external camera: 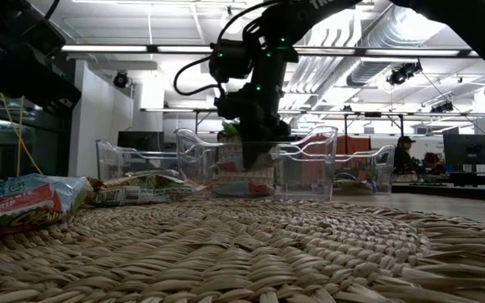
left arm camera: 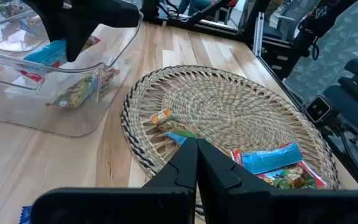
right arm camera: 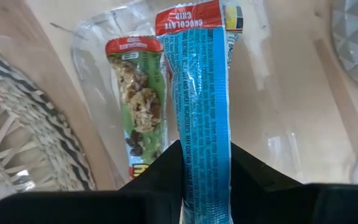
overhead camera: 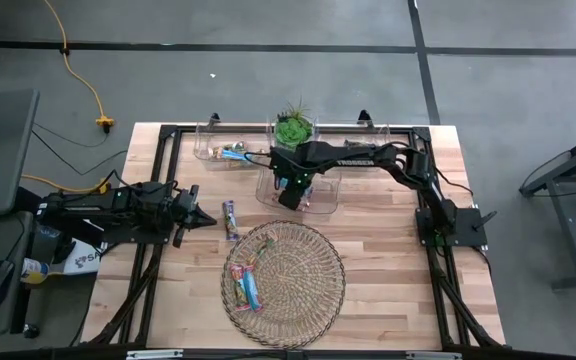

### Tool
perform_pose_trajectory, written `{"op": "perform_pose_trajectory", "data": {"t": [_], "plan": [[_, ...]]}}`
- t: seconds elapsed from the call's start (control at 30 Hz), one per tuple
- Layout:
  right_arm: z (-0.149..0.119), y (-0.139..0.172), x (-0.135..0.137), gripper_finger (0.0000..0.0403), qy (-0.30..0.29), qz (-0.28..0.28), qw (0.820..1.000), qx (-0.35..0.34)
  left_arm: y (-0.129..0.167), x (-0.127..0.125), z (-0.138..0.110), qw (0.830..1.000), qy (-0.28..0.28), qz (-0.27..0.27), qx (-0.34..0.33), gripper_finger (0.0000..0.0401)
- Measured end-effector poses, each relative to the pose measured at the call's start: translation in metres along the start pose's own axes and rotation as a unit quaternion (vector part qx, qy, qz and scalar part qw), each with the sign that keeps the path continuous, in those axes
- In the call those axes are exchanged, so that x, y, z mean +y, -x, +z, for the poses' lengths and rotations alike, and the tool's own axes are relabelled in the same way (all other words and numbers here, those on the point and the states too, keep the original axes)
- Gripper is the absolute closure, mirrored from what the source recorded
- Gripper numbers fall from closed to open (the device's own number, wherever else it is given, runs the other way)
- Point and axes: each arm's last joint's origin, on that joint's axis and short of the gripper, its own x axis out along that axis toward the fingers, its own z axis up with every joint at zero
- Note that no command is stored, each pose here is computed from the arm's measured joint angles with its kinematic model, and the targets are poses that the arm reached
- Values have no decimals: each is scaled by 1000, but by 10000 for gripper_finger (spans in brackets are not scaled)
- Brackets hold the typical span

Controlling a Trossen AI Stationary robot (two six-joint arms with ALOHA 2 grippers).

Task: Pick and place Granola Bars by type
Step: Put the red granola bar into the bottom transparent bin

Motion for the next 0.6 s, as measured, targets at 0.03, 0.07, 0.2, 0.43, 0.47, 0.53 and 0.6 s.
{"op": "perform_pose_trajectory", "data": {"t": [0.03, 0.07, 0.2, 0.43, 0.47, 0.53, 0.6], "plan": [[0, 0, 0, 320, 0, 0, 1000, 0, 0, 0, 0, 1000, 0, 0, 0, 400], [0, 0, 0, 320, 0, 0, 1000, 1, 0, 0, 0, 1000, 0, 0, 0, 400], [0, 0, 0, 320, -10, -3, 1000, 0, 0, 0, 0, 1000, 0, 0, 0, 400], [0, 0, 0, 320, -23, 0, 1000, -1, 0, 0, 0, 1000, 0, 0, 0, 400], [0, 0, 0, 320, -26, 1, 1000, -1, 0, 0, 0, 1000, 0, 0, 0, 400], [0, 0, 0, 320, -28, 1, 1000, -1, 0, 0, 0, 1000, 0, 0, 0, 400], [0, 0, 0, 320, -29, 1, 1000, -1, 0, 0, 0, 1000, 0, 0, 0, 400]]}}
